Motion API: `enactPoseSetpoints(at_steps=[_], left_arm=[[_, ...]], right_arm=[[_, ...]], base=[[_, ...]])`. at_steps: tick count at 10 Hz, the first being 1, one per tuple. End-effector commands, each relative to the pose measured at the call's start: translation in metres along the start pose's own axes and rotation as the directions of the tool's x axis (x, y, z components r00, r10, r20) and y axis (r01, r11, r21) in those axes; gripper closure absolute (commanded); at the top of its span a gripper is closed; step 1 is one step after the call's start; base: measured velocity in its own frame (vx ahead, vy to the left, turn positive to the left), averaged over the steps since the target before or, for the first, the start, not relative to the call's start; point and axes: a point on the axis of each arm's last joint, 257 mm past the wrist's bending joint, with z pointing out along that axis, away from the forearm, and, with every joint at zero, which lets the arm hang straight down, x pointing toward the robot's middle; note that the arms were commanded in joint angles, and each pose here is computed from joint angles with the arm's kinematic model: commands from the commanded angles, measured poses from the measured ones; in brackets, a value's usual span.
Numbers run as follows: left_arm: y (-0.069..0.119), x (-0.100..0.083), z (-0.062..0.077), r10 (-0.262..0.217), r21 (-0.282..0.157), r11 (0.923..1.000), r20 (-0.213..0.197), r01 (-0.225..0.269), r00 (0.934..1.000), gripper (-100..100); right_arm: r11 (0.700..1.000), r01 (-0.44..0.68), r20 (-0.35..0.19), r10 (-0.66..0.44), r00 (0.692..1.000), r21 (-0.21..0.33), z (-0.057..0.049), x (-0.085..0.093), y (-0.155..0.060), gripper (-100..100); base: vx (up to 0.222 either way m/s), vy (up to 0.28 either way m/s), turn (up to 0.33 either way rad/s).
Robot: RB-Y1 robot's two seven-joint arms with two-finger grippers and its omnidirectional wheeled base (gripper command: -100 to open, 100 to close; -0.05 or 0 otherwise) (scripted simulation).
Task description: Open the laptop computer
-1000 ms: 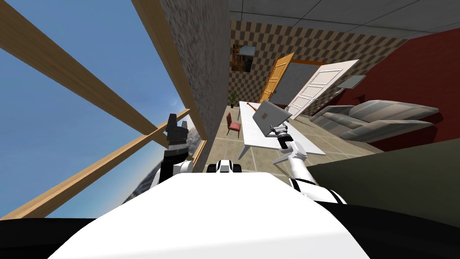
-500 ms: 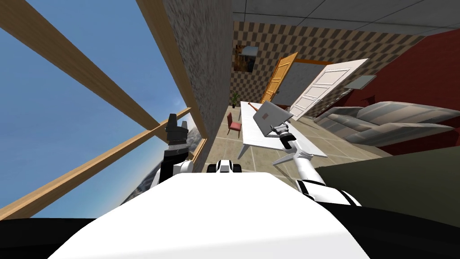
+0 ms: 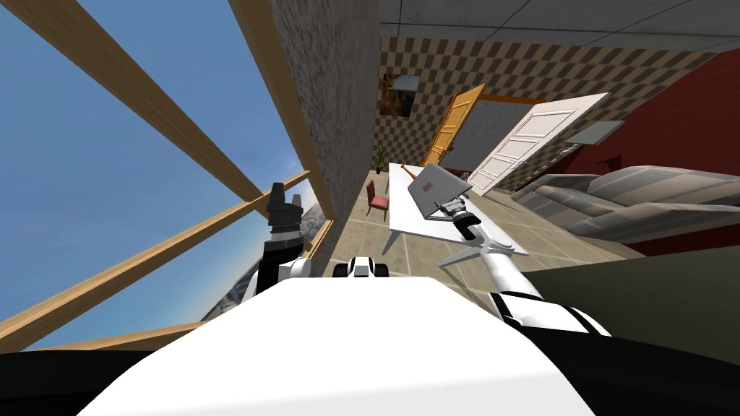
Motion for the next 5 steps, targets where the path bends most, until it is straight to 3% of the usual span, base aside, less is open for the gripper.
enactPoseSetpoints(at_steps=[1, 5], left_arm=[[0.0000, 0.0000, 0.0000, 0.000, 0.000, 1.0000, 0.000, 0.000, 1.0000, 0], [0.0000, 0.0000, 0.0000, 0.000, 0.000, 1.0000, 0.000, 0.000, 1.0000, 0]], right_arm=[[0.999, 0.025, -0.004, -0.025, 1.000, -0.043, -0.0017, 0.0000, 0.0009, -100], [0.992, 0.061, -0.018, -0.064, 0.998, -0.114, -0.0059, 0.0035, 0.0024, -100]], base=[[-0.044, -0.058, 0.055], [-0.045, -0.053, 0.072]])
